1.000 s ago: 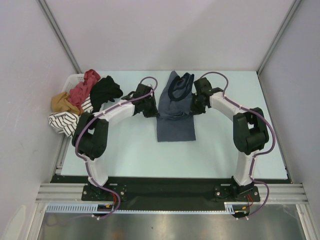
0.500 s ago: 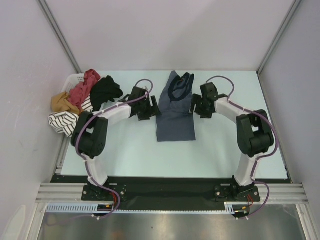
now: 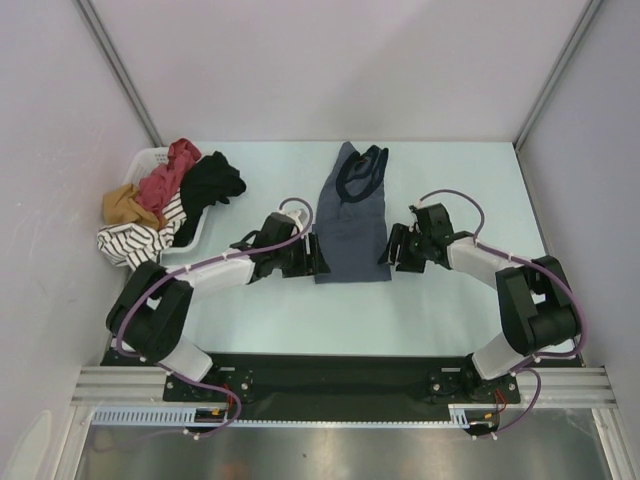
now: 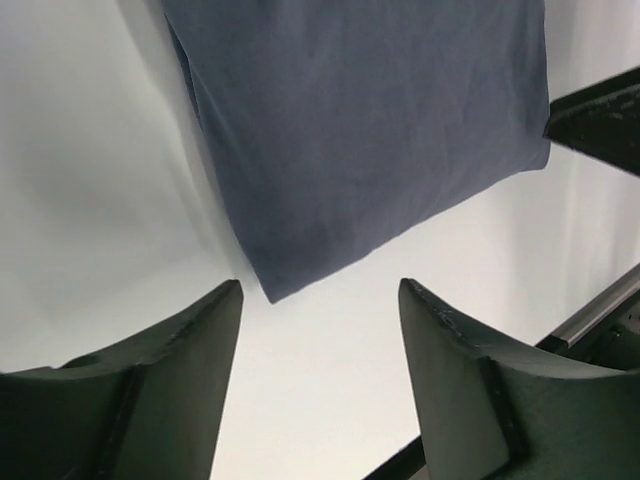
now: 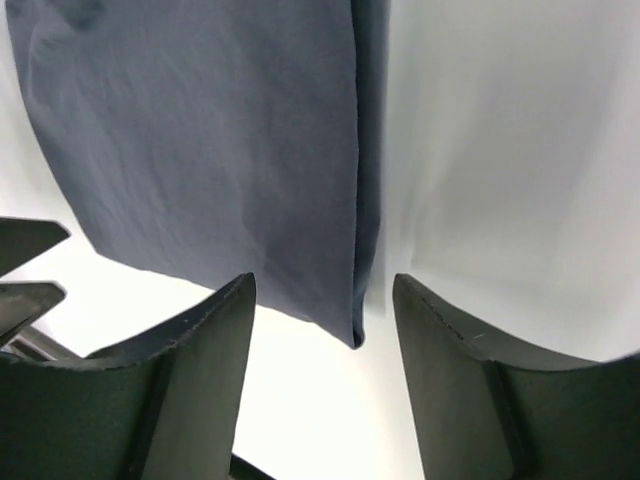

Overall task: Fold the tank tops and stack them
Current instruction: Fold the tank top

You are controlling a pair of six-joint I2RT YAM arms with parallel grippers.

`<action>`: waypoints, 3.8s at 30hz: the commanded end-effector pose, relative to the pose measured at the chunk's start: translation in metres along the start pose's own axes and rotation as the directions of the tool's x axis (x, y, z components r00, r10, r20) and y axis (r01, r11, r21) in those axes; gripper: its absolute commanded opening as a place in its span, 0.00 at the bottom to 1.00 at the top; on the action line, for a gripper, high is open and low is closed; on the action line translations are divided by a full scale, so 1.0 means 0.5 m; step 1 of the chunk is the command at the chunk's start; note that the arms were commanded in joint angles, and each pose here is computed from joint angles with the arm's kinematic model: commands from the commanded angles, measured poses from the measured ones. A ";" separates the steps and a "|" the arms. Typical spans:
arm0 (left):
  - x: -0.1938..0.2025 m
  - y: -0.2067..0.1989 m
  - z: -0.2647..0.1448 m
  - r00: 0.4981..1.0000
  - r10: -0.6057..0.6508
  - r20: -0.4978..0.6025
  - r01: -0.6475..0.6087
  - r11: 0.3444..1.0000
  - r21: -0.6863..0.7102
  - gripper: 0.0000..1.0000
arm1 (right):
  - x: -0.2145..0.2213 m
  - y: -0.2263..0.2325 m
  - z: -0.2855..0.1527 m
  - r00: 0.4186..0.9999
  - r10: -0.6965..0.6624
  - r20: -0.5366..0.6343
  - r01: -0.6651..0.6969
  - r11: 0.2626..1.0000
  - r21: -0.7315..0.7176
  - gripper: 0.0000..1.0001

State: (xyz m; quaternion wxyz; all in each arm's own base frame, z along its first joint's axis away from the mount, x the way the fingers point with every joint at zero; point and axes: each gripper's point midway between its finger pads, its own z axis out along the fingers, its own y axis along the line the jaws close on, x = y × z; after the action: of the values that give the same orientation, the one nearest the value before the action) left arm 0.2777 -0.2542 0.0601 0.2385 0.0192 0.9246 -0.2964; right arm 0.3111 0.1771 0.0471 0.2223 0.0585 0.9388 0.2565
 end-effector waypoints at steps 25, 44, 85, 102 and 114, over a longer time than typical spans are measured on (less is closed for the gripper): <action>0.072 0.033 0.051 0.996 0.013 -0.091 -0.020 0.998 -0.067 0.00 | 0.105 0.004 -0.020 0.997 0.005 -0.075 -0.011 0.997 -0.075 0.00; 0.273 -0.008 -0.095 0.978 0.054 -0.204 -0.048 0.998 0.037 0.00 | 0.365 -0.028 -0.184 0.983 0.075 -0.169 -0.070 0.997 0.033 0.00; -0.016 -0.019 0.044 0.985 0.156 0.069 -0.148 0.983 -0.109 0.53 | 0.028 0.025 -0.029 0.985 -0.169 0.034 0.159 0.969 0.187 0.45; -0.027 -0.019 0.027 0.981 0.186 0.063 -0.175 0.974 -0.144 0.00 | 0.021 0.048 -0.059 0.980 -0.187 0.065 0.176 0.974 0.141 0.00; -0.085 -0.067 -0.020 0.956 0.240 0.168 -0.220 0.967 -0.127 0.00 | -0.014 0.070 -0.122 0.970 -0.199 0.137 0.180 0.974 0.139 0.00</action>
State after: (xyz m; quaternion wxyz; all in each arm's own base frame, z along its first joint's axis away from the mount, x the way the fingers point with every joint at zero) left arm 0.2895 -0.2642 0.0792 0.3209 0.0774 0.9196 -0.2132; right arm 0.2785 0.1813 0.0966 0.2883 0.0020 0.9412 0.1760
